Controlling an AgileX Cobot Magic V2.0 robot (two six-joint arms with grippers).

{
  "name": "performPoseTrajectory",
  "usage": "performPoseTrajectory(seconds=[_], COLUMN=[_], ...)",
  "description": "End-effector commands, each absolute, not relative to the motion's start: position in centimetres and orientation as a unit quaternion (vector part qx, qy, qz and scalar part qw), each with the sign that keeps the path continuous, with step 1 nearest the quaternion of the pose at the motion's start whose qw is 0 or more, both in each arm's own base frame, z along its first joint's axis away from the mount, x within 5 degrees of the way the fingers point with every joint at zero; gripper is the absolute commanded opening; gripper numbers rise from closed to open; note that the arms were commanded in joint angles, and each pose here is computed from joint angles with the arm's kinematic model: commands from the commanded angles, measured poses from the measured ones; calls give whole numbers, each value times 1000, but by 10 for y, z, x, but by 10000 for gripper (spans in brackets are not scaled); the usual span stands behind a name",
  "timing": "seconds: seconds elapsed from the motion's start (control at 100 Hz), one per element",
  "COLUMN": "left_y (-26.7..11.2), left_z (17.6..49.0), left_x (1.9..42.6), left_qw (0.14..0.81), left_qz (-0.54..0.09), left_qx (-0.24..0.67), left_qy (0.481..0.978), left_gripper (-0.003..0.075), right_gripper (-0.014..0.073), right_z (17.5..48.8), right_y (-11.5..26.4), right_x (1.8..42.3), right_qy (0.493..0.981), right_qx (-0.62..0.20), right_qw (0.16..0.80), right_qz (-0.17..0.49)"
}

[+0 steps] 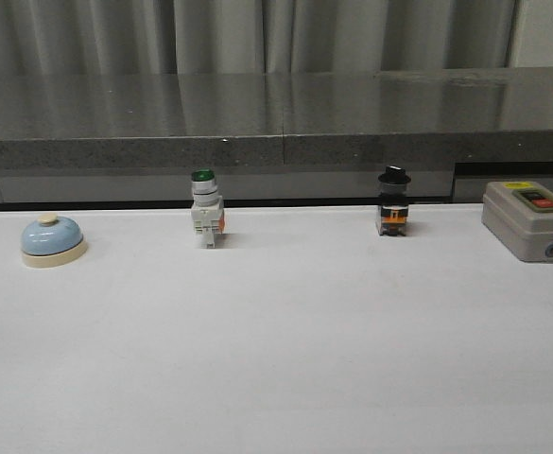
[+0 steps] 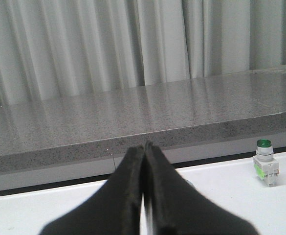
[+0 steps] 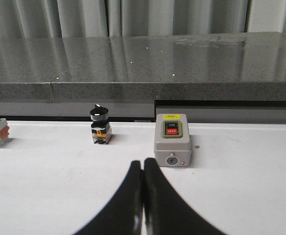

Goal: Place and press bell with both arms

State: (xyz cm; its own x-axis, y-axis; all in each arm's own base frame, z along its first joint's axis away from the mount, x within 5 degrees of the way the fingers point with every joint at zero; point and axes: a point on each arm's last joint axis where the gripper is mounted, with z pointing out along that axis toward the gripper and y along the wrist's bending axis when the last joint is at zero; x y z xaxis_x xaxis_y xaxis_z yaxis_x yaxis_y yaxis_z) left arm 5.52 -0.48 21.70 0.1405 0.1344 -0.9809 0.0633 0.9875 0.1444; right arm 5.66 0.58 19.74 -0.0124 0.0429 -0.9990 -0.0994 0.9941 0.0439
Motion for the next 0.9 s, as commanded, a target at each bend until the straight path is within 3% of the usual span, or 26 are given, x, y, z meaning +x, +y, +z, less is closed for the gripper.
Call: performPoseTrajectory(seconds=[0.0, 0.26, 0.5, 0.89], left_y=[-5, -5, -5, -4], left_z=[212, 218, 246, 319], left_x=[53, 52, 48, 70], left_qw=[775, 781, 795, 723], left_qz=[21, 21, 22, 25], left_qx=[74, 74, 70, 67], left_qy=[627, 620, 602, 687], left_gripper=[-20, -20, -20, -19], right_gripper=[-59, -59, -59, -59], right_z=[211, 211, 211, 211], right_y=[5, 5, 5, 5], right_x=[54, 54, 54, 54], right_qy=[665, 665, 665, 665], right_qx=[-20, -20, -20, -20], right_qw=[745, 745, 745, 745], right_qz=[47, 47, 47, 47])
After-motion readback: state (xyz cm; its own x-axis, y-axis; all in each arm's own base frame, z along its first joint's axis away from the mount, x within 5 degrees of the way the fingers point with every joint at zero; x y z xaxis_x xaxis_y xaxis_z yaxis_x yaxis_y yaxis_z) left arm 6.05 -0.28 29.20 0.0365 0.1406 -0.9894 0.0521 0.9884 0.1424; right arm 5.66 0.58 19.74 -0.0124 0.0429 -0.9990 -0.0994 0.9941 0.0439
